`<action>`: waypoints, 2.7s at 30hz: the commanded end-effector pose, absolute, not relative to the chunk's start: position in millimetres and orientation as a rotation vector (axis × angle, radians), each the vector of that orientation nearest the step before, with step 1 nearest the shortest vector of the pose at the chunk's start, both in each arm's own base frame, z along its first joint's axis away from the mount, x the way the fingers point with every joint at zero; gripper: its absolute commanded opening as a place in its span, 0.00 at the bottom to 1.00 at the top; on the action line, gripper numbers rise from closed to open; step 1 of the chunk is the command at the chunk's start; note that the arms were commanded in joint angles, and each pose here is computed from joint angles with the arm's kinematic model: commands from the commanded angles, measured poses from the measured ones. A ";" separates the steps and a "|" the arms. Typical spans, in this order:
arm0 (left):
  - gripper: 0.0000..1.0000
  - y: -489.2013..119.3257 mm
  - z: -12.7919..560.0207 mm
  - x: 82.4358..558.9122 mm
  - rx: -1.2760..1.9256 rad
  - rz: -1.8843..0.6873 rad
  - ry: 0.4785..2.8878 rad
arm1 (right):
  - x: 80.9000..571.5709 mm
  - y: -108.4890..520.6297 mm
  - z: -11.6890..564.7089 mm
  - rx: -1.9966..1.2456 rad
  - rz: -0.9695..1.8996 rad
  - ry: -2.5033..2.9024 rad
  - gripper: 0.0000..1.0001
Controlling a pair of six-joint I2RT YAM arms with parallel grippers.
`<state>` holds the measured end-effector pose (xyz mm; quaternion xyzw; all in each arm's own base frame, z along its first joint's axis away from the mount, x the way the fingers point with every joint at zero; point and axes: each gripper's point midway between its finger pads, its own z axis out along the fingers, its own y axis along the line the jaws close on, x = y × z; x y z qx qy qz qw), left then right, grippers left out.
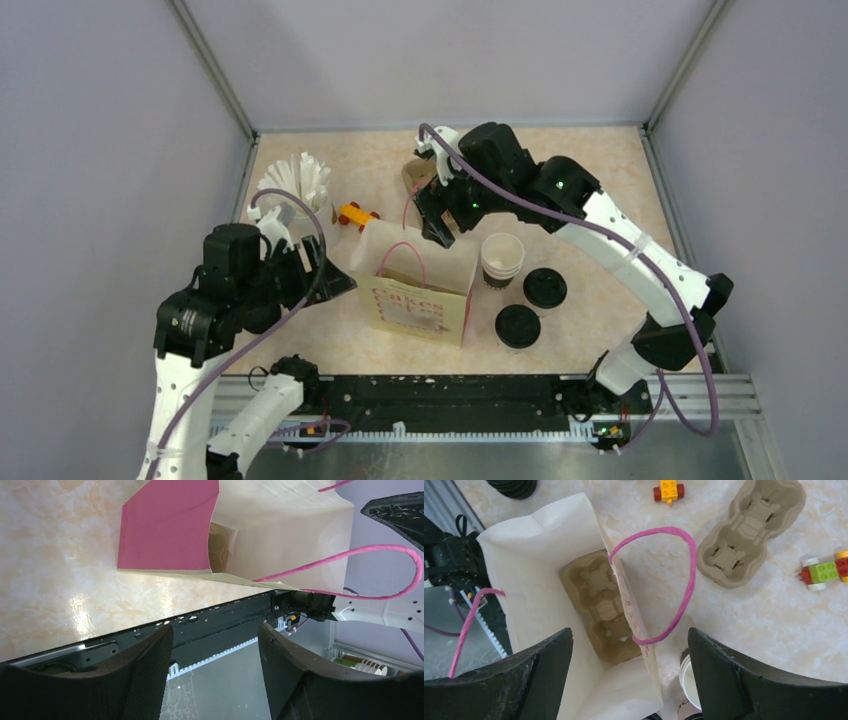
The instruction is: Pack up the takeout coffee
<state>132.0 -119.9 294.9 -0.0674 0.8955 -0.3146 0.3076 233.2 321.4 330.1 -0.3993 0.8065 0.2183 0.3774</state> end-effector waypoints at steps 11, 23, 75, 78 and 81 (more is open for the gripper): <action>0.68 -129.2 296.9 149.8 -0.230 -0.901 2.310 | 234.4 320.5 316.9 -1.112 0.564 2.003 0.79; 0.75 -110.2 310.0 180.8 -0.221 -0.695 2.306 | 234.4 323.2 299.3 -1.200 0.572 1.925 0.63; 0.07 -142.5 288.4 245.7 -0.012 -0.771 2.327 | 245.8 323.2 351.6 -0.971 0.619 1.761 0.58; 0.00 -141.5 289.9 246.2 -0.011 -0.761 2.335 | 233.5 313.6 366.4 -0.861 0.693 1.784 0.65; 0.00 -140.5 293.8 247.2 -0.013 -0.753 2.327 | 226.9 301.8 378.3 -0.724 0.746 1.808 0.71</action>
